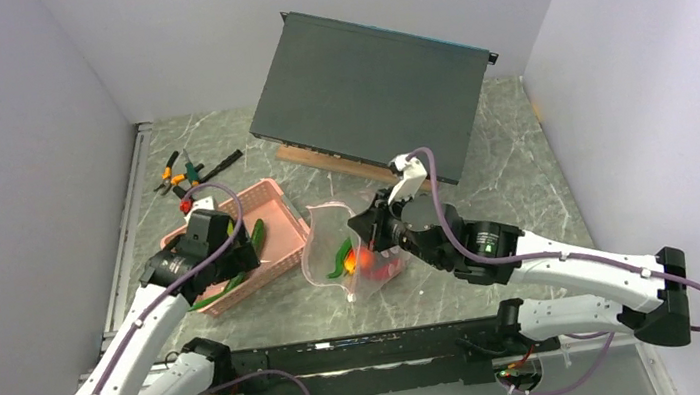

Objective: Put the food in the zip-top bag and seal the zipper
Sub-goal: Pick up the fake vegetable from the bin.

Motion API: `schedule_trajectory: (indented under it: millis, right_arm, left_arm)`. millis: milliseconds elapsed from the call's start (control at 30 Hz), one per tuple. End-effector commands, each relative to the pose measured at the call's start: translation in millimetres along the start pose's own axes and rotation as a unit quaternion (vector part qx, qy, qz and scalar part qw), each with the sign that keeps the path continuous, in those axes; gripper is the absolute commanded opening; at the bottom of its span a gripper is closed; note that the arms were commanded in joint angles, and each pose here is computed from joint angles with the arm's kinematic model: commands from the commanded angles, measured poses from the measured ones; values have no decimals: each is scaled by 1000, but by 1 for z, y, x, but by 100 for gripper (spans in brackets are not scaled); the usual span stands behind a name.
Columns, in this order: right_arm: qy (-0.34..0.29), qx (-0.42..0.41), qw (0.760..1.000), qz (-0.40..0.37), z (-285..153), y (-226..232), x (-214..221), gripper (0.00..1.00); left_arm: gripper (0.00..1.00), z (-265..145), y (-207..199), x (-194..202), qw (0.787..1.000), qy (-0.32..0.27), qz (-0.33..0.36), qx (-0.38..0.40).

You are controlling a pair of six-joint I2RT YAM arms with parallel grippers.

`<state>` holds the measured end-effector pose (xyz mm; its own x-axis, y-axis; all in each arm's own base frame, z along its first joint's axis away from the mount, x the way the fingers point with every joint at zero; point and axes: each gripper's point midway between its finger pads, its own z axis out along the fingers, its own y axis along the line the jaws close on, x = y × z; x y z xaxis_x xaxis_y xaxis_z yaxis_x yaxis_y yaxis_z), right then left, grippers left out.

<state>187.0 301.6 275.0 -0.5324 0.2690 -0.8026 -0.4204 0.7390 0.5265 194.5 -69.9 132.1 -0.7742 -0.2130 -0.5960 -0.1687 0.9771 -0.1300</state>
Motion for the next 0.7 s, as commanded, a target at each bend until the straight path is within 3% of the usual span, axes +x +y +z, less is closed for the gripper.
schedule_trajectory:
  millis: [0,200,367,500,667]
  right_arm:
    - [-20,1,1000,2,-8,-2,-10,0]
    - [-17,-1,1000,9,-13,-5,-7,0]
    - [-18,-3,1000,12,-14,-4,-9,0]
    - [-21,-10,1000,13,-16,-2,-11,0]
    - [-19,-11,1000,13,-18,-3,-10,0]
  left_arm:
    - [98,18,3,-13,999,-1,-38,15]
    - [99,33,13,1,980,2,-199,-31]
    - [91,36,24,17,939,-1,-338,-69]
    - [84,30,36,18,912,-30,-399,-87]
    - [88,24,46,21,891,-42,-440,-107]
